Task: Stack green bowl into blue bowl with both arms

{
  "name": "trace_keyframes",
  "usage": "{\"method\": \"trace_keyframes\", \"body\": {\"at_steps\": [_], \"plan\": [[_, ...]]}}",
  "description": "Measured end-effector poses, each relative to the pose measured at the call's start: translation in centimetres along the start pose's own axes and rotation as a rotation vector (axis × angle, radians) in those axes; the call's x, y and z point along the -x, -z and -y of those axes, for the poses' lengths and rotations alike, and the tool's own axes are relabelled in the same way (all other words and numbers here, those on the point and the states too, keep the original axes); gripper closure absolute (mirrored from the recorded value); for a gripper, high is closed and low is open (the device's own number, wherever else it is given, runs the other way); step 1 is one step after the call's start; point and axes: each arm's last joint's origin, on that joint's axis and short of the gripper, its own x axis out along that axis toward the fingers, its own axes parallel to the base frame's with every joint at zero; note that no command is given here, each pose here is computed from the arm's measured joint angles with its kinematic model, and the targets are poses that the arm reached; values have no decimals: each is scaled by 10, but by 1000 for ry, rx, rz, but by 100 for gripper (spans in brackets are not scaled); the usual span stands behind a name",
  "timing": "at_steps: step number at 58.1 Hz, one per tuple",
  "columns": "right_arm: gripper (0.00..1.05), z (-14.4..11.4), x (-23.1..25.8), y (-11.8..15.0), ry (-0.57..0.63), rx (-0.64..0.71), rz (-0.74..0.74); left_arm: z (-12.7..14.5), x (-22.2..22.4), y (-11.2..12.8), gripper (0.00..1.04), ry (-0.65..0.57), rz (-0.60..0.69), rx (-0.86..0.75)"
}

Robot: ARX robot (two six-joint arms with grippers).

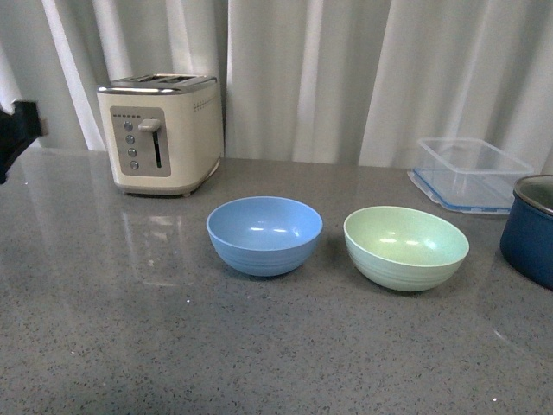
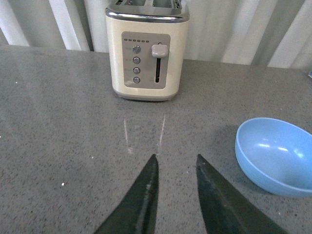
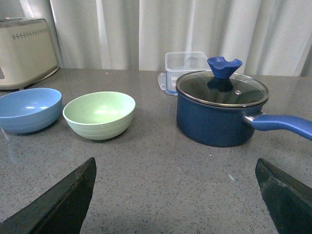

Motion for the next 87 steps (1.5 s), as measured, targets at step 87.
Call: {"method": "trace_keyframes", "body": {"at_steps": [87], "plan": [[10, 0, 0, 0, 0, 0, 0, -25, 119, 75, 101, -7, 52, -5]]}}
